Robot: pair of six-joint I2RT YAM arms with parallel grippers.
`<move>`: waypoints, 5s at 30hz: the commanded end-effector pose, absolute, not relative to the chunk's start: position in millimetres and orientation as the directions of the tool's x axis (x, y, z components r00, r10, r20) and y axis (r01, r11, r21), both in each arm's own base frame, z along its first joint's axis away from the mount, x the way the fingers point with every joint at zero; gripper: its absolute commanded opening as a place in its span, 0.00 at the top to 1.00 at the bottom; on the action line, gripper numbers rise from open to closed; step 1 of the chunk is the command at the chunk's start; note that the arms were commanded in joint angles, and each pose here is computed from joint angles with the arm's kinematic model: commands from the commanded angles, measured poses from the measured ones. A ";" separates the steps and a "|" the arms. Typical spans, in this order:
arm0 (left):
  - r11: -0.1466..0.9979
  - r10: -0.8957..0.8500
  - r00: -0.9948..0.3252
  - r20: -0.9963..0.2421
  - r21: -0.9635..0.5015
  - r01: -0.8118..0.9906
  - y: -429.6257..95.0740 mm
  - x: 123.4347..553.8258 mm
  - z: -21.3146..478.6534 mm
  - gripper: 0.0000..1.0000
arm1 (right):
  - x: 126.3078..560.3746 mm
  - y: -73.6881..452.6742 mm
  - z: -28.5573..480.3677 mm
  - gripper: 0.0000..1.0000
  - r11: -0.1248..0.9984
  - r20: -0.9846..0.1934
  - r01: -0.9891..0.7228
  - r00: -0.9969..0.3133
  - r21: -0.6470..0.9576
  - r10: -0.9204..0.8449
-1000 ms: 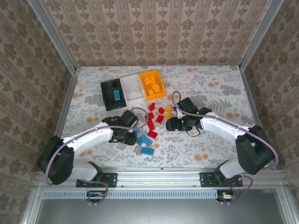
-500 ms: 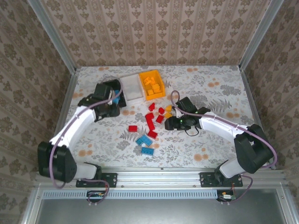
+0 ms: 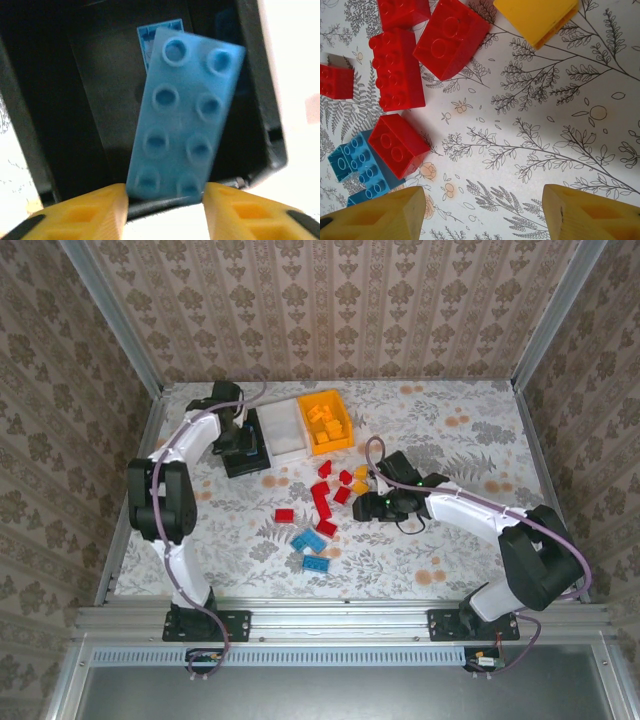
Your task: Sort the legos into containers by color
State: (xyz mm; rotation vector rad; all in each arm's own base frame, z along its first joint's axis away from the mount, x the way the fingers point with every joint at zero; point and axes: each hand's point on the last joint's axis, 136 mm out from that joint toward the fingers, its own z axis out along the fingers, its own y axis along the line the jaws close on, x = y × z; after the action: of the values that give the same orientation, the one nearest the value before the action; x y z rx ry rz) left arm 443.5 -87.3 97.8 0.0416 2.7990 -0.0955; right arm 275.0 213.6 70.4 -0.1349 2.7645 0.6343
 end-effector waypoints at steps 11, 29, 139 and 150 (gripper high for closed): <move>0.993 0.004 -0.931 -0.366 -0.106 0.045 -86.6 428.3 138.3 0.41 | 256.2 239.7 69.2 0.34 0.886 -0.292 -0.252 -0.946 0.388 -0.141; 0.896 0.208 -0.882 -0.423 -0.280 0.345 -178.1 216.3 145.2 0.38 | 230.0 240.4 60.5 0.26 0.933 -0.281 -0.291 -0.932 0.209 -0.228; 0.958 -0.139 -0.932 -0.335 -0.284 -0.040 -56.7 438.9 136.2 0.39 | 257.1 192.7 35.1 0.21 0.941 -0.239 -0.104 -0.971 0.321 -0.026; 0.943 -0.166 -0.928 -0.334 -0.328 -0.050 -55.1 440.8 130.8 0.39 | 251.5 198.2 41.3 0.21 0.949 -0.246 -0.113 -0.968 0.295 -0.038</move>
State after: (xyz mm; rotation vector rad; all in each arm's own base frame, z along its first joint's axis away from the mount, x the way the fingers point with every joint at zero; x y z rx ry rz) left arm 436.8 -53.1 126.6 -0.1871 2.7587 -0.4139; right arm 251.6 199.5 37.1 -0.1239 2.8585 0.4937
